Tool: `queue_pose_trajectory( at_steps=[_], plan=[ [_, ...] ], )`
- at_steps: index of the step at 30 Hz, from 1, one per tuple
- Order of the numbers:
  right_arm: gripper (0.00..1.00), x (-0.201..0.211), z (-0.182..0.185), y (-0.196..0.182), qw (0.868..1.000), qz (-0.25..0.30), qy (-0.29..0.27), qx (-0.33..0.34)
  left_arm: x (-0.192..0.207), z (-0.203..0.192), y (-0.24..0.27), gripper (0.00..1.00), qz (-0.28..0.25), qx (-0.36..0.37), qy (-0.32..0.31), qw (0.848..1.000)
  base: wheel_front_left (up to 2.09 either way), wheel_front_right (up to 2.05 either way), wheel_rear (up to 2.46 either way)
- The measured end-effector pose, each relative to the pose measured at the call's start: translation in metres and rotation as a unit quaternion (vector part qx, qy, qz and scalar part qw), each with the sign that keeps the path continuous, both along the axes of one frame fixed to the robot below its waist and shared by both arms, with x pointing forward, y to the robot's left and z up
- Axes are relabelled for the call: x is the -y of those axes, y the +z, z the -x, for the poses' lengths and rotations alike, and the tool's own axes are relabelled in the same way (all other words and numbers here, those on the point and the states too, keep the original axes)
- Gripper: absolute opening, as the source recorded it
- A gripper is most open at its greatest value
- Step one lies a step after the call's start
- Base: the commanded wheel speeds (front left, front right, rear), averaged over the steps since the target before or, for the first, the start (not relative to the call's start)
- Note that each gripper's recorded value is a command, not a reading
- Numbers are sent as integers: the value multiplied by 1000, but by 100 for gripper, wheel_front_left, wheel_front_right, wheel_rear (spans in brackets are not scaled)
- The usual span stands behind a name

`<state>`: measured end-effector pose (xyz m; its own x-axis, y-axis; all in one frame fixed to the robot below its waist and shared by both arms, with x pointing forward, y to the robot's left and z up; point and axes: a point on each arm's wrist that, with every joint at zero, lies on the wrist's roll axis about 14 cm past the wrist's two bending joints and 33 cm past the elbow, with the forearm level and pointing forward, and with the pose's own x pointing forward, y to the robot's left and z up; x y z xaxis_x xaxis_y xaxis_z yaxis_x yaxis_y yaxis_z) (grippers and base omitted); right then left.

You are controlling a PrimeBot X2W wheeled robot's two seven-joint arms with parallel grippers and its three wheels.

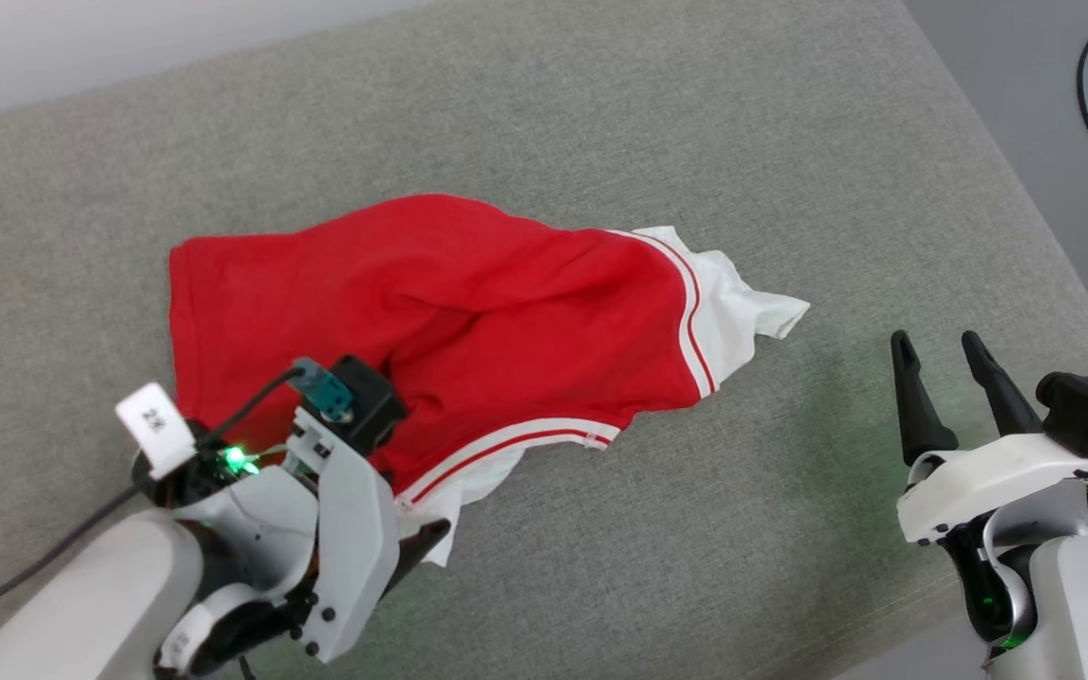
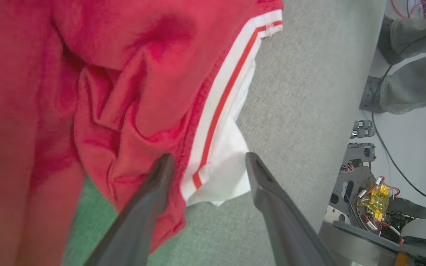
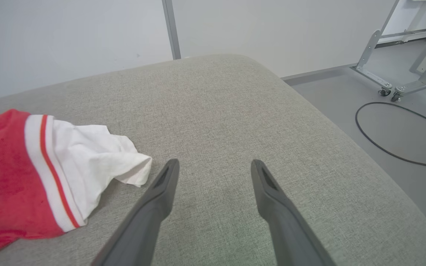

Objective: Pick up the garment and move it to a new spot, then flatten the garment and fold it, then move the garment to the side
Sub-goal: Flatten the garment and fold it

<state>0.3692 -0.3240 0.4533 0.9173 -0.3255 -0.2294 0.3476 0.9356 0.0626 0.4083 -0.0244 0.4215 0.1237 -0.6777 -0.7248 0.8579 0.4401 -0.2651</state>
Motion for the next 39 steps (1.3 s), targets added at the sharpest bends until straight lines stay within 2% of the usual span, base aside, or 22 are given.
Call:
queue_pose_trajectory(
  at_steps=[7,8,9,10,11,12,13,22,26,33,39],
  plan=[
    [100,-4,-5,-3,1000,-4,6,-1,-2,2,-25,100,-29,-7,-15,999,0,0,0],
    [100,-5,-5,-4,1000,-4,7,-1,-2,2,-28,97,-31,-6,-17,999,0,0,0],
    [100,-5,-5,-4,1000,-5,7,-3,-2,1,-30,73,-33,-5,-18,999,0,0,0],
    [100,-5,-5,-5,1000,-6,7,-3,-1,1,-31,33,-34,-5,-18,999,0,0,0],
    [100,-5,-5,-6,1000,-7,7,-4,-1,0,-33,33,-38,-4,-19,999,0,0,0],
    [100,-5,-5,-6,1000,-7,7,-4,-2,-2,-34,6,-43,2,-21,999,0,0,0],
    [100,-5,-5,-6,1000,-7,7,-4,-4,-4,-36,0,-49,6,-21,999,0,0,0],
    [100,-7,-10,-5,1000,-7,12,0,-13,-11,-33,0,-60,19,-20,998,0,0,0],
    [100,-10,-14,-1,1000,-4,19,3,-32,-18,-25,0,-72,28,-4,997,0,0,0],
    [100,-19,-22,3,999,-4,37,7,-68,-33,-7,0,-91,53,45,993,0,0,0],
    [100,-27,-29,7,999,-5,52,10,-98,-29,-2,0,-103,41,96,989,0,0,0]
  ],
)
